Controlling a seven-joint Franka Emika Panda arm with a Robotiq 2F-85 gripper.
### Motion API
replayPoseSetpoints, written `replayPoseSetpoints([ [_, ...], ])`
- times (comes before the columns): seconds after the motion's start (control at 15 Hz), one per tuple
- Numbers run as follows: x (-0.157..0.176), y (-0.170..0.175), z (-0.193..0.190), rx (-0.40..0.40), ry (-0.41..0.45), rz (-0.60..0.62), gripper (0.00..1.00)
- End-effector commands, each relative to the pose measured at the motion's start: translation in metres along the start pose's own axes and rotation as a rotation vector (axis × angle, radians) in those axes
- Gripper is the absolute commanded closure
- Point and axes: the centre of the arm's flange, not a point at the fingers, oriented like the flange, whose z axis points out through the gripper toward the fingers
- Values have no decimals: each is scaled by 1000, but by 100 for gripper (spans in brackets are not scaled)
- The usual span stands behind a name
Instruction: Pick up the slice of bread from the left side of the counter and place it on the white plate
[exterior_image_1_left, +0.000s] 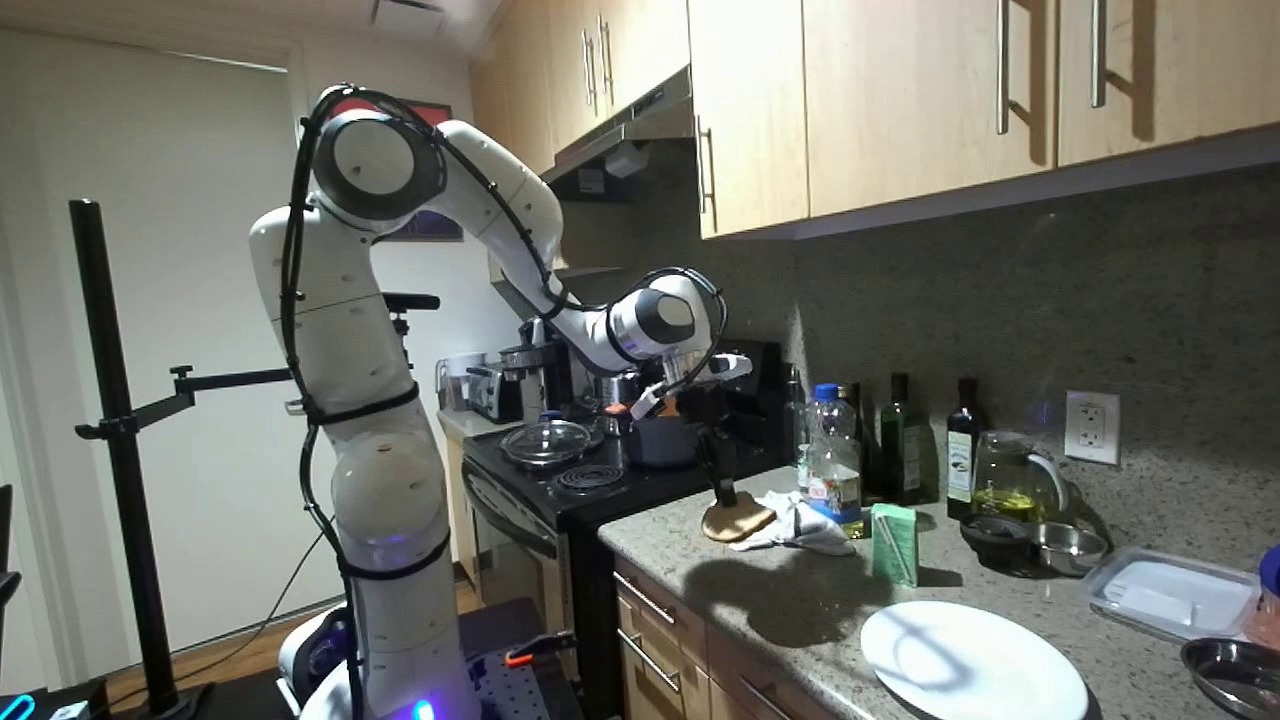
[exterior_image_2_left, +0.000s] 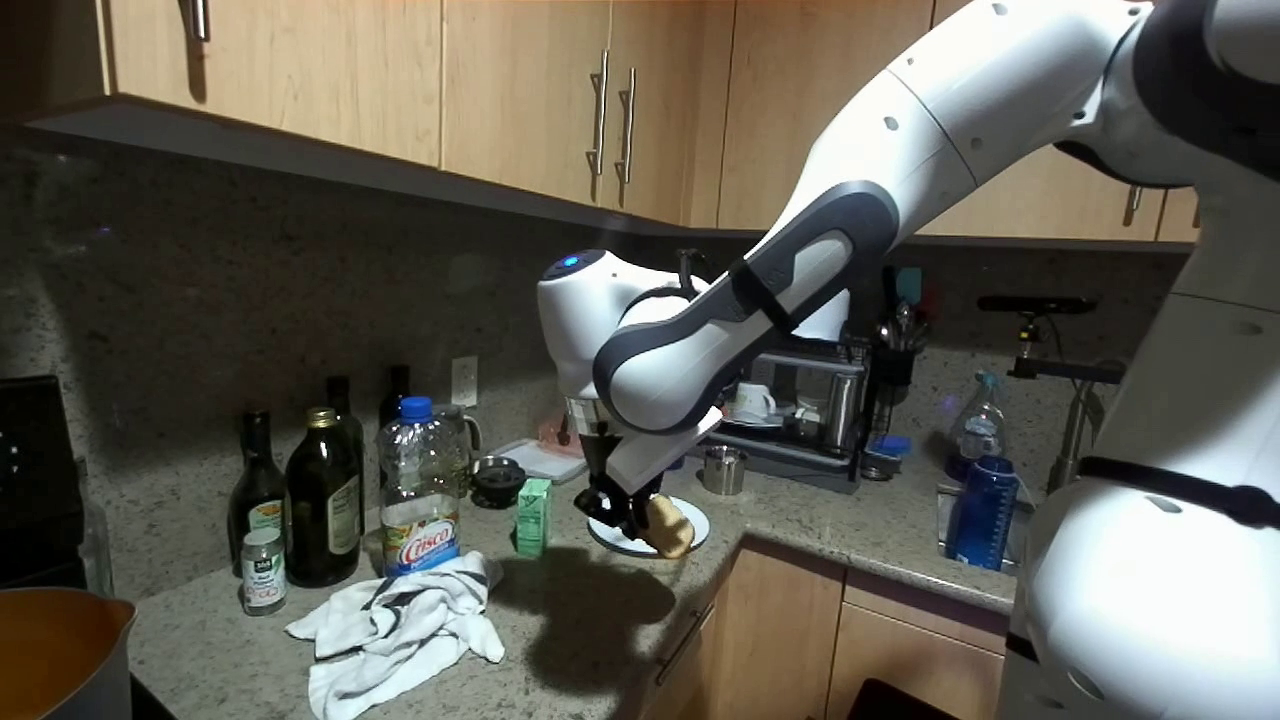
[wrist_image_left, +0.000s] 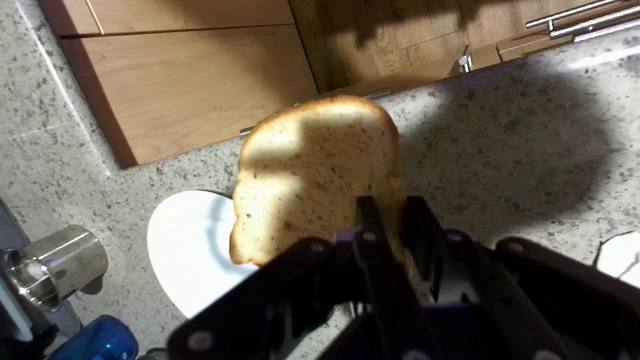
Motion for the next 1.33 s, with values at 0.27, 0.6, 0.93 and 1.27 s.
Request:
replayPoseSetpoints([
  [0.27, 67, 14, 0, -133, -30, 13, 95],
  [0.6, 115, 45, 2, -183, -36, 64, 95],
  [0.93, 119, 62, 12, -168, -43, 86, 81],
  [1.27, 125, 59, 18, -170, -52, 91, 95],
])
